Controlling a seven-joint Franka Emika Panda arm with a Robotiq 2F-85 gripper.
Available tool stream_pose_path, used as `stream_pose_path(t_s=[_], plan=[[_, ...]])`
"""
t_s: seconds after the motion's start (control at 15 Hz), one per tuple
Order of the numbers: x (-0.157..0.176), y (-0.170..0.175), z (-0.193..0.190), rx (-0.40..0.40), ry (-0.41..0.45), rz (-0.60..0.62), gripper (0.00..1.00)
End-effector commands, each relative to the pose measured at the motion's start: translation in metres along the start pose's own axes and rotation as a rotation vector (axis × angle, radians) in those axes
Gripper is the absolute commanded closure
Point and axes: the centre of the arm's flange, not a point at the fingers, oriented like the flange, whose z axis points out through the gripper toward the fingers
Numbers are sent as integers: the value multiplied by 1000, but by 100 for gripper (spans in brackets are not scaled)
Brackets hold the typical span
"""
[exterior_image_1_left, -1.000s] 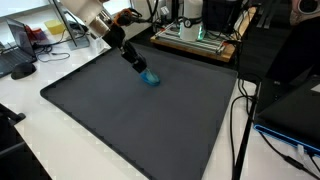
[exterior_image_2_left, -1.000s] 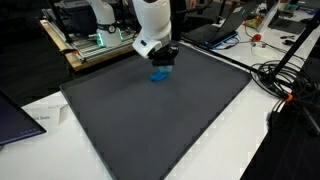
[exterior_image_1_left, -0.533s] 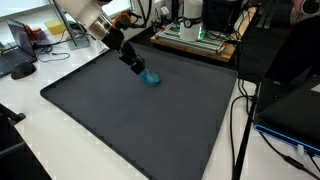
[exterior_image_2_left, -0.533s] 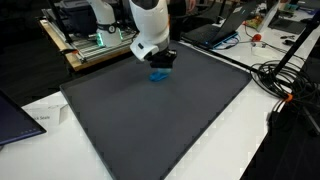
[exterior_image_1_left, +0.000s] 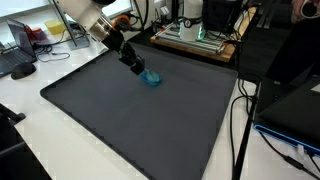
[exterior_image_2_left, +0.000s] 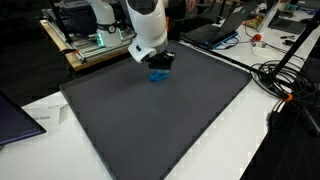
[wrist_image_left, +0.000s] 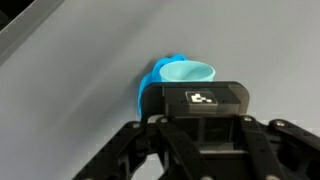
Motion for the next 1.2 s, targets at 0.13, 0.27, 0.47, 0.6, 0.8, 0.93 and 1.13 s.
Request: stream_pose_path(t_s=[0.13, 0.27, 0.47, 0.6, 0.8, 0.93, 1.13], plan=[[44, 27, 52, -133, 55, 43, 79], [47, 28, 54, -136, 61, 52, 79], [52, 31, 56, -134, 69, 67, 79], [54, 32, 58, -135, 71, 73, 79], [57, 34, 59, -134, 75, 79, 79], [59, 35, 59, -133, 77, 83, 79], [62, 36, 59, -131, 82, 91, 79]])
